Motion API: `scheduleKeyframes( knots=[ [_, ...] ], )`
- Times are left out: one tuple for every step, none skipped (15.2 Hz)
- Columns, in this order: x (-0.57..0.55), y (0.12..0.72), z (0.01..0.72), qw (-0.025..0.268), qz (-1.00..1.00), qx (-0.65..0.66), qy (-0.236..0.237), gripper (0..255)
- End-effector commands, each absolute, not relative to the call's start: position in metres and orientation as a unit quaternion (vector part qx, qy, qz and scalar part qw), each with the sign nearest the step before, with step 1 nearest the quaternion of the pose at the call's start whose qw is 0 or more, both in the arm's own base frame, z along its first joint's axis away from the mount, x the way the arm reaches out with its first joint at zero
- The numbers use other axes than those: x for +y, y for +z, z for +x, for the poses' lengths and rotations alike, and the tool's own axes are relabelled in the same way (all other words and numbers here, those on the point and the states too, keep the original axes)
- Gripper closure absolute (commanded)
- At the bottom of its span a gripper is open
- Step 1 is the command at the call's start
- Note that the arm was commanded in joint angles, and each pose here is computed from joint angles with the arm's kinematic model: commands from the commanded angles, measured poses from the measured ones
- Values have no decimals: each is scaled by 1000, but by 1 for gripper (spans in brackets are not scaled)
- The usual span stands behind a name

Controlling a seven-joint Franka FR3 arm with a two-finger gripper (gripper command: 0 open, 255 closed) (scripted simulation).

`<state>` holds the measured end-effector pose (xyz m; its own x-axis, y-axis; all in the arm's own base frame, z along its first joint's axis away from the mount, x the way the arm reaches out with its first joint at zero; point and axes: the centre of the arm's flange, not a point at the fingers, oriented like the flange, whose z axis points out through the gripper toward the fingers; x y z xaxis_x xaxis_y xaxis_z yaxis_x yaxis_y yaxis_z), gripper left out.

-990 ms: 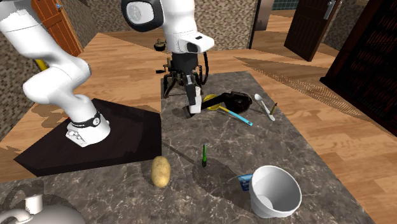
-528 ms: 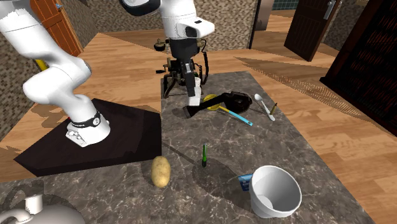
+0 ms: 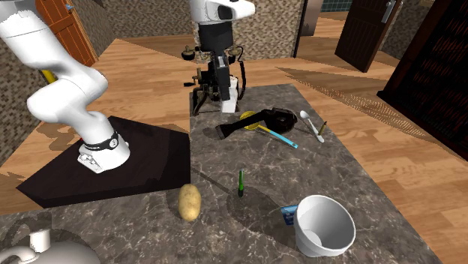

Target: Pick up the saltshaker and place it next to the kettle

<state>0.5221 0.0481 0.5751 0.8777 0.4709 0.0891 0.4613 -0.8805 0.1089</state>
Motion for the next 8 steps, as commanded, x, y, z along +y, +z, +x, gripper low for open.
scheduleKeyframes(
  knots=[
    [48,586,522,42,968,241,56,255],
    [48,589,522,42,968,241,56,255],
    [35,589,519,42,968,241,56,255],
    [22,589,516,42,968,241,56,255],
    [10,589,513,42,968,241,56,255],
    [-3,589,510,42,968,241,56,255],
    [-16,589,507,42,968,241,56,255],
    [-29,589,504,42,968,241,56,255]
  ],
)
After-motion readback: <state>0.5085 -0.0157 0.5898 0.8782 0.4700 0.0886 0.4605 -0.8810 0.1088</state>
